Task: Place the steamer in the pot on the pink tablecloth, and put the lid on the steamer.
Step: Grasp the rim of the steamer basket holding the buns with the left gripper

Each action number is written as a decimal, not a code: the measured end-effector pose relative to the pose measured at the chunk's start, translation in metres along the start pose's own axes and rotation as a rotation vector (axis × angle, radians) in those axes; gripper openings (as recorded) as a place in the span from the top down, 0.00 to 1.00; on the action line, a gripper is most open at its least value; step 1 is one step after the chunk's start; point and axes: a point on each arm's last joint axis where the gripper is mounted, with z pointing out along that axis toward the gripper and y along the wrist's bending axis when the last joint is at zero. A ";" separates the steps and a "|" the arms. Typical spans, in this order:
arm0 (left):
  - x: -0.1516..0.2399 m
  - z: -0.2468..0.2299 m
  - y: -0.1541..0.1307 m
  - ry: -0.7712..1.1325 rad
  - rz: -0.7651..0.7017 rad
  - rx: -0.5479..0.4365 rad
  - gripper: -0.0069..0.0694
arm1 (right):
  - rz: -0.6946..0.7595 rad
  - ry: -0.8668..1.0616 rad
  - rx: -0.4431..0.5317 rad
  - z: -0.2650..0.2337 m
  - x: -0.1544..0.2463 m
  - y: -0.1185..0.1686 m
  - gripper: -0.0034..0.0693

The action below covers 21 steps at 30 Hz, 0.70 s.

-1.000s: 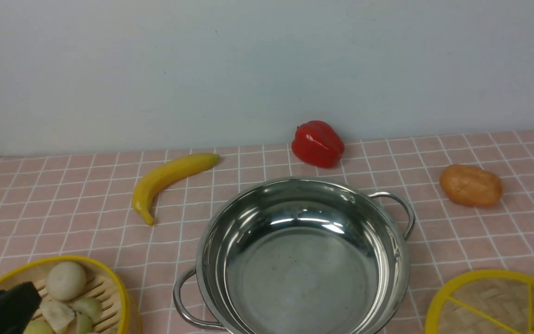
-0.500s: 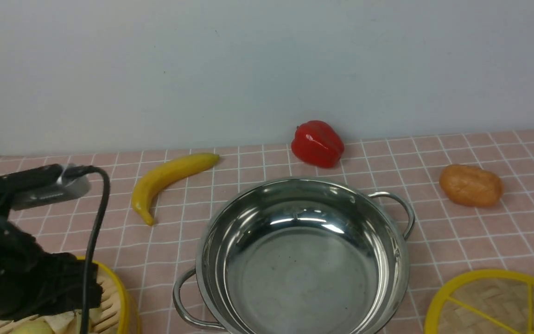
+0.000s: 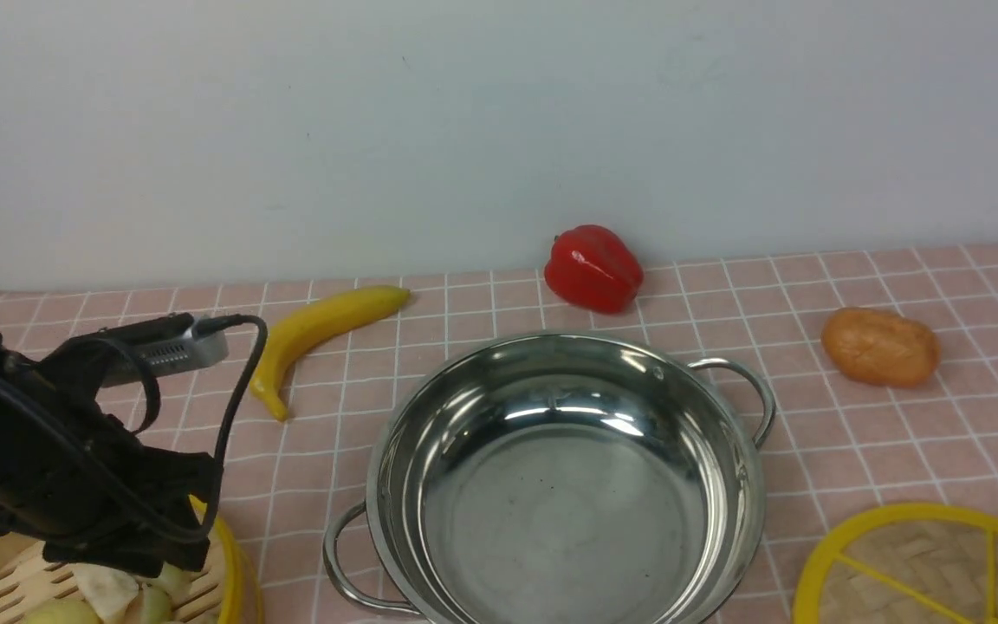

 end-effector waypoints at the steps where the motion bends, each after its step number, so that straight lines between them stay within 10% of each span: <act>1: -0.001 0.004 -0.003 0.011 0.015 -0.004 0.59 | 0.000 0.000 0.000 0.000 0.000 0.000 0.62; 21: -0.022 0.061 -0.005 0.081 -0.037 -0.082 0.59 | 0.000 0.000 0.000 0.000 0.000 0.000 0.62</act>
